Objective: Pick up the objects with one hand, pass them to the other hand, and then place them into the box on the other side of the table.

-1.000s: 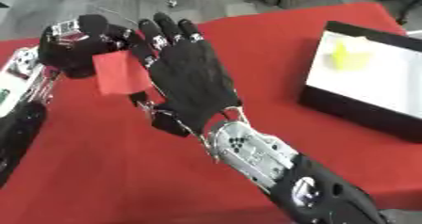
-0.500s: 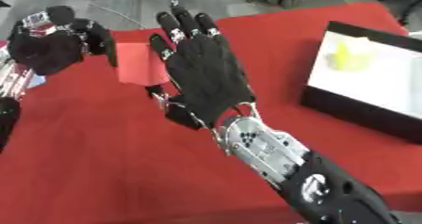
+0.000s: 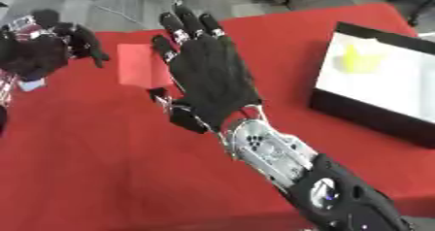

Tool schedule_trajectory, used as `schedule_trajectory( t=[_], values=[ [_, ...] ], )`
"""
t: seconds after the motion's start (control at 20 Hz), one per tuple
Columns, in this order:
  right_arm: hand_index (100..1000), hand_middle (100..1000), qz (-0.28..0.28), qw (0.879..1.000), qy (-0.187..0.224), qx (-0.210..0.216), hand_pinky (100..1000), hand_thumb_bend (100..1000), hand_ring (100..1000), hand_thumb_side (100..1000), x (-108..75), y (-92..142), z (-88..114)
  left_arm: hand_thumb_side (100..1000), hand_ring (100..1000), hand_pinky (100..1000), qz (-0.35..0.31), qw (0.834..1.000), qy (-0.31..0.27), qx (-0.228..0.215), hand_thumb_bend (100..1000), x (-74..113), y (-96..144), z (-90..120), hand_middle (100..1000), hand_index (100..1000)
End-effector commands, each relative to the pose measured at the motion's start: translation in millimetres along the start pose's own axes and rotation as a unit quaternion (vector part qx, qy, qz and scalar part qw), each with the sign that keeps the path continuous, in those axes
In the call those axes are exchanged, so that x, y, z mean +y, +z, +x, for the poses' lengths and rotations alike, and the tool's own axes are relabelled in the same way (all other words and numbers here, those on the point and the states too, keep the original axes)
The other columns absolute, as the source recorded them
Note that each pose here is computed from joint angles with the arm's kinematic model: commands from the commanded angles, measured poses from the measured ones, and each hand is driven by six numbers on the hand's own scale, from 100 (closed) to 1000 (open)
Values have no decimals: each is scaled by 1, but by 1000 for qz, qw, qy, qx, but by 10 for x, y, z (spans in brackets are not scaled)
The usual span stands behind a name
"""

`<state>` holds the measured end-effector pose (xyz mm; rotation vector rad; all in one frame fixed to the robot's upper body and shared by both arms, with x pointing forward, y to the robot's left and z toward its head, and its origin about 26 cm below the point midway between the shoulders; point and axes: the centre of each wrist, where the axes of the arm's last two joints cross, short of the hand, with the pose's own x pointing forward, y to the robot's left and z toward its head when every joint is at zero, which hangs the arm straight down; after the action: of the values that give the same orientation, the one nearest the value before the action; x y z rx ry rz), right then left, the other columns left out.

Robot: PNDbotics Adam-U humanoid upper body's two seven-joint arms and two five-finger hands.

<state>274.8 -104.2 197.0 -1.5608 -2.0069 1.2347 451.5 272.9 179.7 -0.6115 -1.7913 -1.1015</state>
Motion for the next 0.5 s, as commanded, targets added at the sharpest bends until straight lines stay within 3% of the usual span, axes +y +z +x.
schedule_trajectory(
  t=[0.05, 0.2, 0.3, 0.4, 0.5],
  values=[
    [296, 697, 0, 996, 32, 78, 582, 367, 805, 361, 21, -24, -350, 955, 579, 825, 39, 997, -59, -1, 143, 294, 443, 240, 558, 722],
    [294, 650, -5, 974, 73, 216, 512, 437, 780, 334, 97, 27, -850, 905, 576, 817, 88, 990, -106, -5, 100, 394, 931, 363, 554, 719],
    [294, 637, -8, 942, 107, 317, 493, 460, 772, 321, 177, 110, -1210, 891, 576, 816, 125, 984, -130, -9, 100, 379, 1192, 414, 554, 719],
    [307, 616, -8, 909, 137, 393, 460, 503, 757, 299, 265, 203, -1579, 874, 575, 816, 157, 978, -139, -12, 100, 330, 1394, 439, 553, 718],
    [338, 604, 6, 870, 163, 466, 438, 535, 744, 285, 396, 340, -2081, 868, 574, 817, 187, 972, -138, -12, 100, 250, 1573, 439, 551, 718]
  ],
)
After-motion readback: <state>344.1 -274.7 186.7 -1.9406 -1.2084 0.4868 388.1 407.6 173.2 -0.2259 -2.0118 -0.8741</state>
